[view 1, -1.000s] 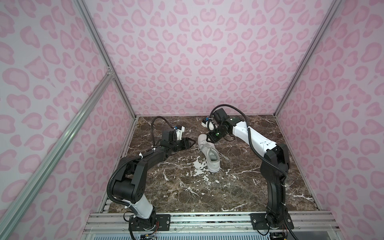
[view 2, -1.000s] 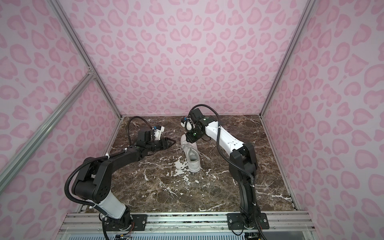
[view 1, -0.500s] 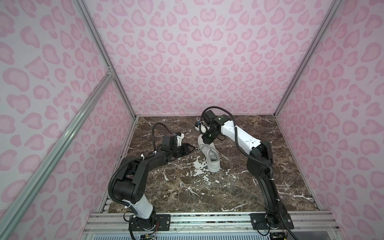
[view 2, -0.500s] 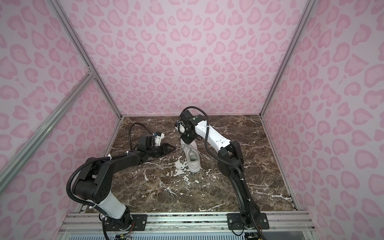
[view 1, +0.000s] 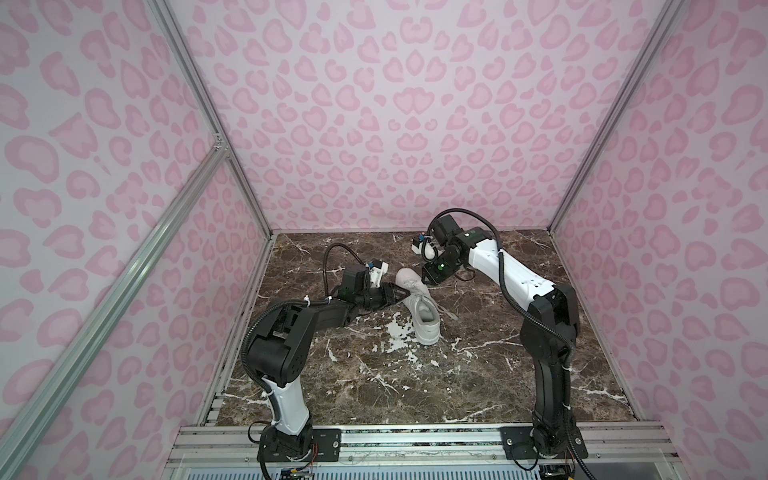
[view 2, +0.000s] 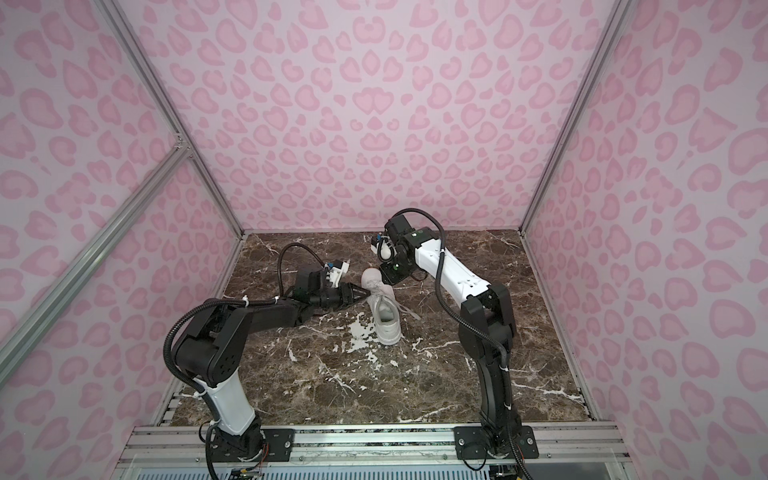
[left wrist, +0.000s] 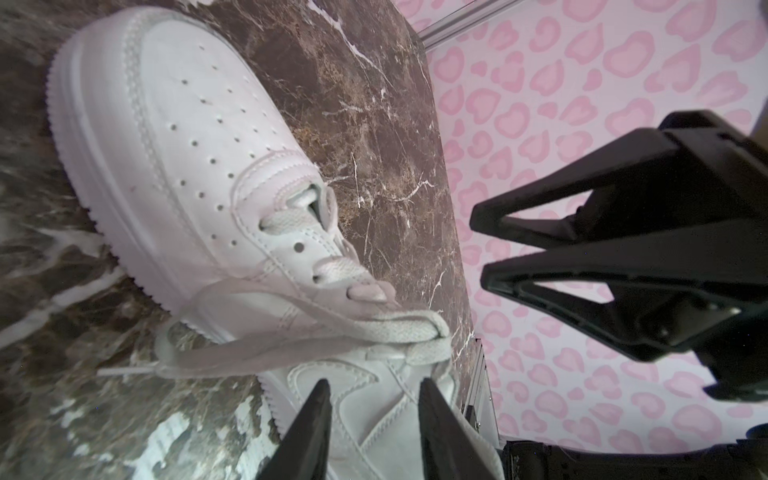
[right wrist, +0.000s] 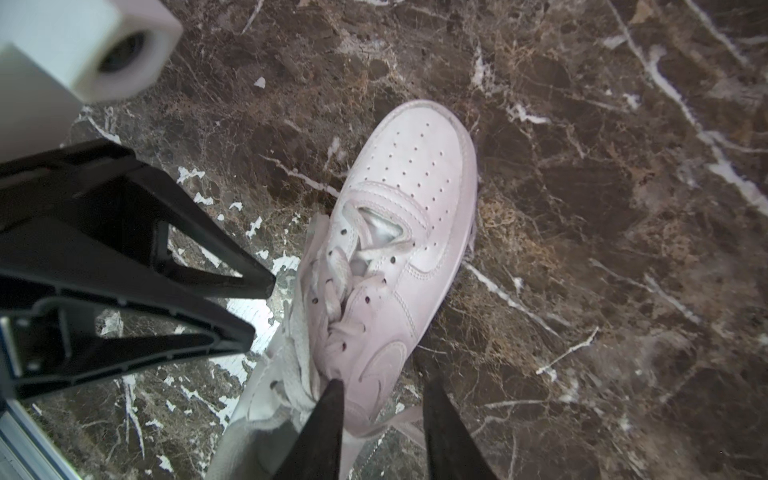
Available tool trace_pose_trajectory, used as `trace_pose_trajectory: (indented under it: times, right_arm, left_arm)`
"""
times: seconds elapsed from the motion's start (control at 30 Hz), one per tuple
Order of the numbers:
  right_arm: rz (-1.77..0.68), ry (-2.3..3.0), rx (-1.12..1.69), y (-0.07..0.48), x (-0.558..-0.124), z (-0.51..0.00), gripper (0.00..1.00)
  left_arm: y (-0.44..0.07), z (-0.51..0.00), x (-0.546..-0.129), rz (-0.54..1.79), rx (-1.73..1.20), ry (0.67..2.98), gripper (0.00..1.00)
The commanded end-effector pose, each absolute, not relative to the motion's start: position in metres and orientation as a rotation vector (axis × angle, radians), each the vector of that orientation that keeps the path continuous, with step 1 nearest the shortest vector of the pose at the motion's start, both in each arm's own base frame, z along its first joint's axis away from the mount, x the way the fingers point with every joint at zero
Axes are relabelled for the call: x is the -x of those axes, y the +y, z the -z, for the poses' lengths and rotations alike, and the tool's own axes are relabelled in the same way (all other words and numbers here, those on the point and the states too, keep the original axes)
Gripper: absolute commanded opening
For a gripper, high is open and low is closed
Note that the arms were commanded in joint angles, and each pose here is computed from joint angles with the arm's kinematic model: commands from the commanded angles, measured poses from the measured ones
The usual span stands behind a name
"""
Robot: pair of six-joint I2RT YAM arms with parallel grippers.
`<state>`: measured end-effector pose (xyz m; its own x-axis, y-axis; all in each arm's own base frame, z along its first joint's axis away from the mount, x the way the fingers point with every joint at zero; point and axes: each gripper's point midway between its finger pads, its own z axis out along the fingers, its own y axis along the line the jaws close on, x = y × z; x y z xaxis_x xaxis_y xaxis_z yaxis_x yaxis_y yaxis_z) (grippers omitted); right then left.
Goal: Tie the shoes
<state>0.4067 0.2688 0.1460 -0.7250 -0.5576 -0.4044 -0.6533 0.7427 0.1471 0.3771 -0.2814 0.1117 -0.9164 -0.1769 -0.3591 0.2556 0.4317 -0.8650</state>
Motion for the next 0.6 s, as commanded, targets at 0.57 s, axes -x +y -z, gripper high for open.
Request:
trace_pose_trajectory:
  times: [0.57]
  right_arm:
    - [-0.483, 2.622, 0.905, 0.2618, -0.3987, -0.1442, 0.32]
  left_arm:
    - [-0.2975, -0.1218, -0.3846, 1.553, -0.13, 2.242, 0.38]
